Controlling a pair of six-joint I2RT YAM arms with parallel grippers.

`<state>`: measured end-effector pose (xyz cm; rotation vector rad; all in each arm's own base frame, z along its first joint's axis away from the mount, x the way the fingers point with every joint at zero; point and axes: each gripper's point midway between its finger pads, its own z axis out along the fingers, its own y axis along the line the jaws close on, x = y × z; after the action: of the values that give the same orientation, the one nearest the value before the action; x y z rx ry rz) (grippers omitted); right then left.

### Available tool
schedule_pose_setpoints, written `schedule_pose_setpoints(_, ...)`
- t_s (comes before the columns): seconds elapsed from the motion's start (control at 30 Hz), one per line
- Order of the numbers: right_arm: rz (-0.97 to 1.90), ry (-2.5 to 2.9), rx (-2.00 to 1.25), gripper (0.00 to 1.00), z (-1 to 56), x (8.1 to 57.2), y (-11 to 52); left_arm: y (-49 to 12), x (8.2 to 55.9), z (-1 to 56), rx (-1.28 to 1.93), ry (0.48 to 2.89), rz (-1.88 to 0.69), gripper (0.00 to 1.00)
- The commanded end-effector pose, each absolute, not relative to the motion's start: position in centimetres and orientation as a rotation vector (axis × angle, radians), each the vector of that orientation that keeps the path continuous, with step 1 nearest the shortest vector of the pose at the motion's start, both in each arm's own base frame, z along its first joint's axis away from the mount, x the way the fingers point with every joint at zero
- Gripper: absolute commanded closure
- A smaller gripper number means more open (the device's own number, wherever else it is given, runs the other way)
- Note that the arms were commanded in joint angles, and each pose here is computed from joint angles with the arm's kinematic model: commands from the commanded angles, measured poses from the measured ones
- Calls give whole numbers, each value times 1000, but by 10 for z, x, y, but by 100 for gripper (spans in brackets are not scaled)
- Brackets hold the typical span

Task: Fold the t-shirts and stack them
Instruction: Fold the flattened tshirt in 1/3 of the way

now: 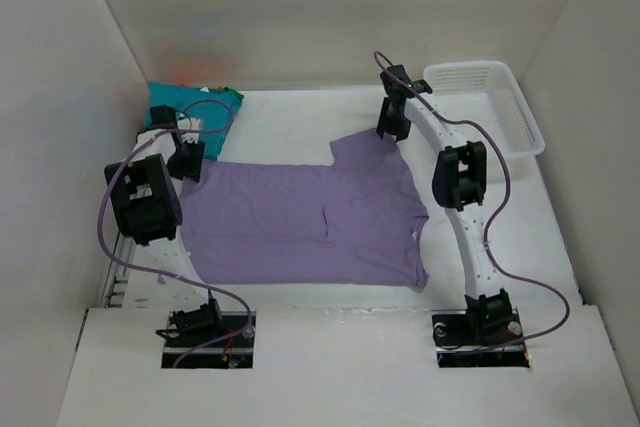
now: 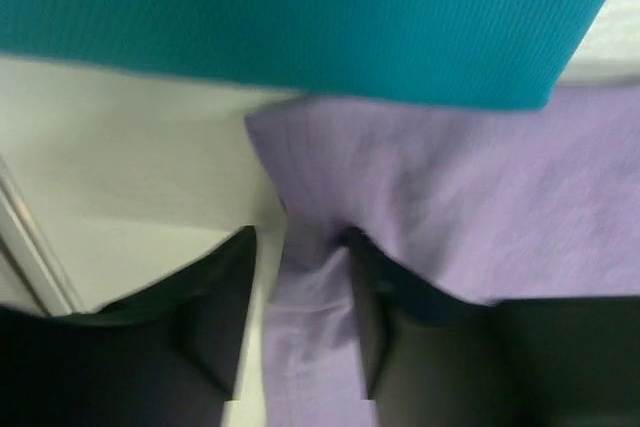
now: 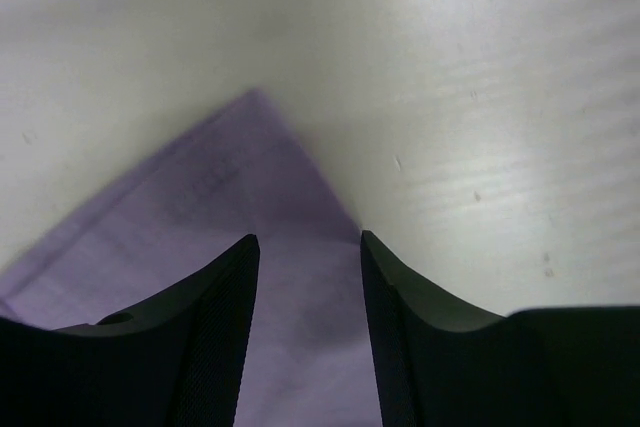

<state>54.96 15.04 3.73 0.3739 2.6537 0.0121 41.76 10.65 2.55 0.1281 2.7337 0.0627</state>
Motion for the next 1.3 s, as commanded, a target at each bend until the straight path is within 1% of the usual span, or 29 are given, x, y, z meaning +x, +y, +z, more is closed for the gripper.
schedule_pose_setpoints(0.0,29,2466,308,50,126,550,158,126,413,88,102,2600,150,53)
schedule_pose_setpoints(0.1,37,2302,345,45,184,535,142,141,408,135,112,2490,227,46)
schedule_pose_setpoints(0.13,24,2258,361,44,200,520,132,146,399,148,122,2478,262,44)
schedule_pose_setpoints(0.17,11,2246,364,43,205,507,125,148,391,151,135,2490,281,43)
schedule_pose_setpoints(0.2,-13,2256,367,41,203,487,116,147,372,150,171,2531,300,42)
schedule_pose_setpoints(0.3,-71,2380,382,37,165,407,93,141,308,121,241,2720,280,42)
schedule_pose_setpoints(0.4,-63,2509,388,35,115,315,99,127,236,82,283,2910,187,44)
schedule_pose_setpoints(0.47,-29,2568,445,35,87,258,105,117,213,79,259,2921,128,42)
schedule_pose_setpoints(0.57,14,2600,520,35,70,214,110,113,207,79,265,2924,129,42)
schedule_pose_setpoints(0.63,51,2610,560,35,63,195,116,112,206,78,316,2942,163,43)
schedule_pose_setpoints(0.7,85,2619,593,35,59,182,123,116,201,77,414,2972,276,45)
schedule_pose_setpoints(0.77,117,2615,634,35,57,171,131,118,192,75,567,2995,407,45)
schedule_pose_setpoints(0.87,133,2602,690,35,52,159,136,118,174,69,772,3019,496,45)
schedule_pose_setpoints(0.93,122,2598,720,35,47,150,134,122,168,70,842,3029,507,50)
schedule_pose_setpoints(0.97,111,2598,732,35,45,146,132,126,168,72,853,3023,514,51)
schedule_pose_setpoints(1.03,111,2601,746,35,40,139,128,133,174,77,878,2986,486,53)
schedule_pose_setpoints(1.13,132,2599,744,35,38,134,122,127,181,80,1095,2878,342,55)
schedule_pose_setpoints(1.27,123,2565,724,35,46,139,111,96,146,70,1403,2895,148,56)
